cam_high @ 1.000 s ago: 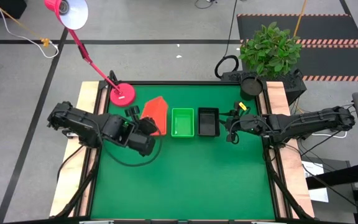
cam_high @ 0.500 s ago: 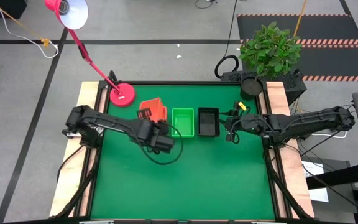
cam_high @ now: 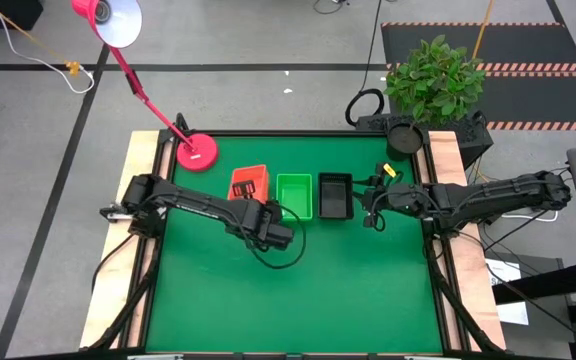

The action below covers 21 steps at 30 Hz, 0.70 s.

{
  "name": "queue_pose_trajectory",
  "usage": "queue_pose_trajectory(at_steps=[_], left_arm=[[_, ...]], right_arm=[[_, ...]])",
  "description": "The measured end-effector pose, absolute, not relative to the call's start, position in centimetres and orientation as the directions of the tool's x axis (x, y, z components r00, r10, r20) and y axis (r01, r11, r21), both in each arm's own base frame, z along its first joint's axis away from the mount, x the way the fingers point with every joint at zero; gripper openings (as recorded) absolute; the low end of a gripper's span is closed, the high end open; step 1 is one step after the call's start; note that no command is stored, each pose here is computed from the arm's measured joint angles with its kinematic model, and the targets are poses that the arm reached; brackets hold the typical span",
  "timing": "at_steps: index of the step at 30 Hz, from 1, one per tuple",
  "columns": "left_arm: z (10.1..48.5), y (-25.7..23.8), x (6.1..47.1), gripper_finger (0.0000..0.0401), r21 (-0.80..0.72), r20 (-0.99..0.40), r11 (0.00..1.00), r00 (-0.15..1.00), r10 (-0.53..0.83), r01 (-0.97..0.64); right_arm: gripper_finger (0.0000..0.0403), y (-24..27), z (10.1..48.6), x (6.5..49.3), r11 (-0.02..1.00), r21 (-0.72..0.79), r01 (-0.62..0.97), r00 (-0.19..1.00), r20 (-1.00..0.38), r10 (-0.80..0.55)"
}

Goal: Stack baskets by color
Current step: Stack the top orange basket on top of the other bottom stacked orange baskets

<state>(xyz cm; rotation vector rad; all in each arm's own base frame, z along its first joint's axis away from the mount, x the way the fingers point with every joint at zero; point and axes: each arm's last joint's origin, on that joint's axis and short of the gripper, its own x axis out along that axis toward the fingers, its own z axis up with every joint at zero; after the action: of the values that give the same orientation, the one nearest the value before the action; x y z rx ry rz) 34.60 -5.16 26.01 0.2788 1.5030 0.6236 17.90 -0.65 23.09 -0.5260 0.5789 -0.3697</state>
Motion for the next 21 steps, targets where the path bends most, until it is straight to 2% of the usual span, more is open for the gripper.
queue_pose_trajectory(at_steps=[14,21], left_arm=[[25.1,-4.2,35.2,0.0008,0.548,-0.834,0.8,-0.087,0.545,-0.243],[24.2,-3.7,35.6,0.0017,0.55,-0.835,0.81,-0.119,0.537,-0.205]], right_arm=[[0.0125,-0.6,23.1,17.9,0.806,-0.563,0.182,0.778,-0.418,-0.468],[0.0125,-0.6,23.1,17.9,0.806,-0.563,0.181,0.779,-0.418,-0.468]])
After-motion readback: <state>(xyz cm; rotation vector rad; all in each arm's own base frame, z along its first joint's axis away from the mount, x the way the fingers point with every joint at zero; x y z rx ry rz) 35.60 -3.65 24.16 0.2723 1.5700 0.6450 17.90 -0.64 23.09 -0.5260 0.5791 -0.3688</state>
